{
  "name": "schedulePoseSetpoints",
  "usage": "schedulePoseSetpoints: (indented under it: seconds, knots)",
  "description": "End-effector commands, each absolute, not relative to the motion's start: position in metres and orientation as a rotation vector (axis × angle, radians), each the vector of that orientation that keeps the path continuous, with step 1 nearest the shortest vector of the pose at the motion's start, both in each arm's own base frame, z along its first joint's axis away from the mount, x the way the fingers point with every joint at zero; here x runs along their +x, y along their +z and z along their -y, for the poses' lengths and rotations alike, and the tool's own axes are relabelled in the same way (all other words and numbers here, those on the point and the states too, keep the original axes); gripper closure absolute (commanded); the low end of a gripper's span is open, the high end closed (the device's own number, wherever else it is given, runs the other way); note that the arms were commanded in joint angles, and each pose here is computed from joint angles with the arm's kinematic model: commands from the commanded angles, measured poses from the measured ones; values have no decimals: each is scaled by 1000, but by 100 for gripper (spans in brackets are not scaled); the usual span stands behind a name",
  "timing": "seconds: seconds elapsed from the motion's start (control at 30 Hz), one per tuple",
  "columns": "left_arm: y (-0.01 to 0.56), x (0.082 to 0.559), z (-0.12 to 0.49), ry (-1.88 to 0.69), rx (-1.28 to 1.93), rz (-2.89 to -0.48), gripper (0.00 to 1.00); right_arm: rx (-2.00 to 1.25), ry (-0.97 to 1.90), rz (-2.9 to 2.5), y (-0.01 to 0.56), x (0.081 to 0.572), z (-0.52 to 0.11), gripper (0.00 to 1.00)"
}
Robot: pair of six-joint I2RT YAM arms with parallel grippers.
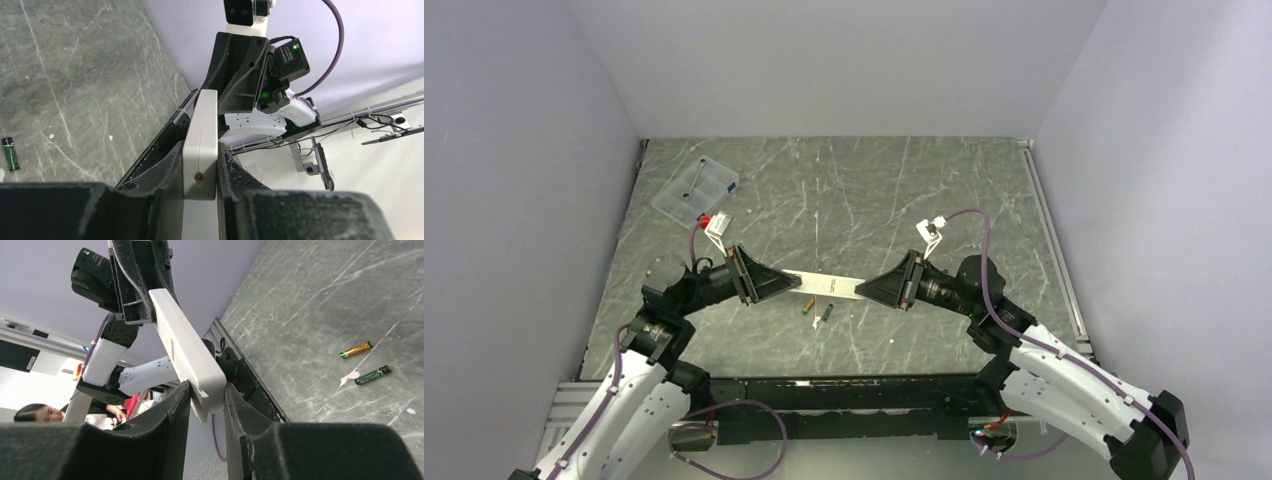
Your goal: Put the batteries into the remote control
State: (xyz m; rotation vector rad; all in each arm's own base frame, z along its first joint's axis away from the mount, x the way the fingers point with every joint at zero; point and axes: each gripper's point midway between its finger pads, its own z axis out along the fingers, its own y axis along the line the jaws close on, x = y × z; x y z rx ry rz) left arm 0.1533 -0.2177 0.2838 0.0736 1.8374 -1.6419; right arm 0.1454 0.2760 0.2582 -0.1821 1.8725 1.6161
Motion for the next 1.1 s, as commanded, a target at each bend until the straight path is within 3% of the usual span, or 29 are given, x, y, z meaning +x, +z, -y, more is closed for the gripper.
schedulePoseSetpoints:
  seconds: [0.0, 1.07]
  knots:
    - [297, 158, 213, -1598, 72, -1792, 100, -186, 1597, -1780, 278, 150, -271, 100]
    - [284, 166, 218, -1625, 37, -1820, 100, -158, 1589, -1751, 273, 141, -258, 100]
